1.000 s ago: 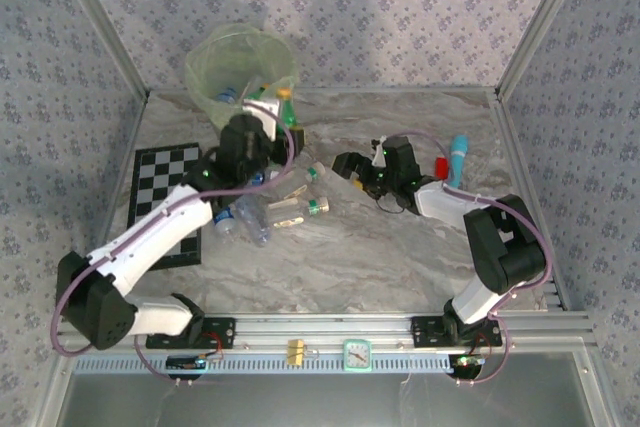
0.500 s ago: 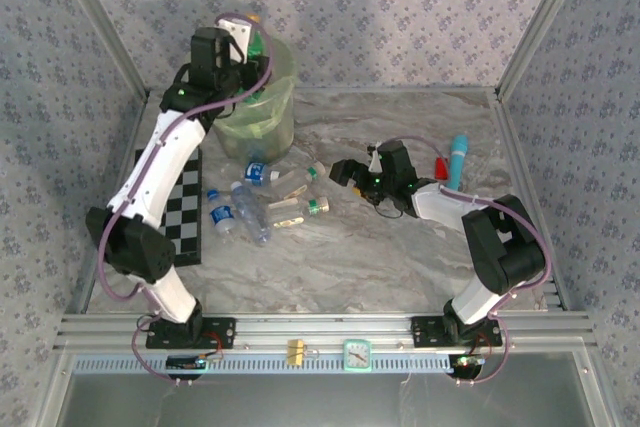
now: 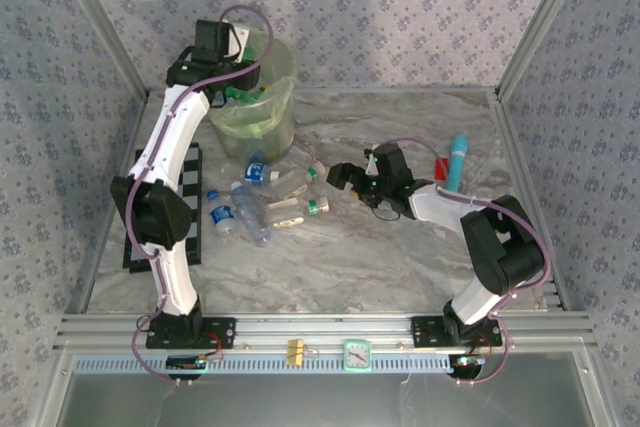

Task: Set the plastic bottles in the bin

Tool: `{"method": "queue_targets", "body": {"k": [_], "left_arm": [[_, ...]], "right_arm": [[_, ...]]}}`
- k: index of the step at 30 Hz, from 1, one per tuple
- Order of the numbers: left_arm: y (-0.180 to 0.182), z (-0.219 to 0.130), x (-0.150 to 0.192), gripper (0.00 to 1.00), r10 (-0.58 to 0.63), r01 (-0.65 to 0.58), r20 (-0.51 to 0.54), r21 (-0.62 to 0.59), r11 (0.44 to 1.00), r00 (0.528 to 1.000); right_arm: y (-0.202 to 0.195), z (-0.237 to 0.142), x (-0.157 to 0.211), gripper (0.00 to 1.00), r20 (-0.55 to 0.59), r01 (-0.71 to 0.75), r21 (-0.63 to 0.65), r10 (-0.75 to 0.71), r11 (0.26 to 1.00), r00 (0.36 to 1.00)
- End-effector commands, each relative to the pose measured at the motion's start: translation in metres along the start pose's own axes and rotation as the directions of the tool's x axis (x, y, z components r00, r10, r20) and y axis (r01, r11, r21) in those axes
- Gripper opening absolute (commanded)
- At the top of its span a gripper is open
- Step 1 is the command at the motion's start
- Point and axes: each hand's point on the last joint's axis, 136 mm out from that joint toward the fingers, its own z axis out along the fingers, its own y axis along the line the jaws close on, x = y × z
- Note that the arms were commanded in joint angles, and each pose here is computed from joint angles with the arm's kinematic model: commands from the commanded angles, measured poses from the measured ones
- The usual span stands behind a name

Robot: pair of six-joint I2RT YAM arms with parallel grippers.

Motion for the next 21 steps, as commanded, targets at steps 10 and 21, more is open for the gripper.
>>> {"method": "queue_targets", "body": {"k": [10, 21], "left_arm": [[0.002, -0.034, -0.016, 0.86, -0.049, 0.049, 0.042, -0.002, 0.999, 0.998], [-0.045, -0.115, -0.003, 1.0, -0.253, 0.199, 0.225, 0.235, 0.951, 0.941]], "right_arm": [[0.021, 0.011, 0.015, 1.0, -0.043, 0.058, -0.011, -0.058, 0.998, 0.997], [0.037, 0.014, 0.029, 0.99, -0.171, 0.463, 0.023, -0.452, 0.886, 0.875]]}}
